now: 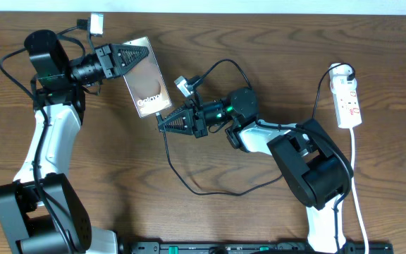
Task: Plug charger to phone and switch on socket
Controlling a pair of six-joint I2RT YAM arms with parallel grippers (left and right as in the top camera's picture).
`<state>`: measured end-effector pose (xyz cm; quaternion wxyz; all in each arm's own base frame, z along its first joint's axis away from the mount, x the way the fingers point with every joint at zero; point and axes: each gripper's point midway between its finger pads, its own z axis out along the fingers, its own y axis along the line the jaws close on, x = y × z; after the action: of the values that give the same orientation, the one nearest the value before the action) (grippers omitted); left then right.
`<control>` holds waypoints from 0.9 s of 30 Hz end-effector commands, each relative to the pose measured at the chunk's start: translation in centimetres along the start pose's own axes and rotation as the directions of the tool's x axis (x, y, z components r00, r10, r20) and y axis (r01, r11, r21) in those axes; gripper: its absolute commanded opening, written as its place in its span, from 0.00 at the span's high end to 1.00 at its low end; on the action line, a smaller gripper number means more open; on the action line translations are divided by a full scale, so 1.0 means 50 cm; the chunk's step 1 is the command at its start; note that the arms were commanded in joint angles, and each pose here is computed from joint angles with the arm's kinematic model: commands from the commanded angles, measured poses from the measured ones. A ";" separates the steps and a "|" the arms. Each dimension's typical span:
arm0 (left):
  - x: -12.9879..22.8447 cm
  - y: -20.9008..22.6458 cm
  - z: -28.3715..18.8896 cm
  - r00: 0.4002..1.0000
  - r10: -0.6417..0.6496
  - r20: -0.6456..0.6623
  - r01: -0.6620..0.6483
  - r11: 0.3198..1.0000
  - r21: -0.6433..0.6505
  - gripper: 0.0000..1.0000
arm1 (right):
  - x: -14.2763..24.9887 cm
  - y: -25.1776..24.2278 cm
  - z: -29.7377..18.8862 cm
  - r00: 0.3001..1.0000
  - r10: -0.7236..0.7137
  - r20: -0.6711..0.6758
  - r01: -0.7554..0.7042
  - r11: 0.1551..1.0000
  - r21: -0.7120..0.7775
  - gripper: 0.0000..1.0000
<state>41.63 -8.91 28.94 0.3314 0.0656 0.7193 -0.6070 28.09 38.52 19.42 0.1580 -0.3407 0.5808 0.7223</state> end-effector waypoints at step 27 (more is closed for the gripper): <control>0.003 -0.011 0.005 0.999 0.051 -0.016 -0.051 0.999 0.019 0.92 | -0.010 -0.011 0.004 1.000 0.010 0.020 -0.010 1.000 0.015 0.99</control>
<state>41.62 -8.91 28.94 0.3381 0.0736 0.7185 -0.6033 28.40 38.65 19.02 0.1489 -0.3266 0.5919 0.7217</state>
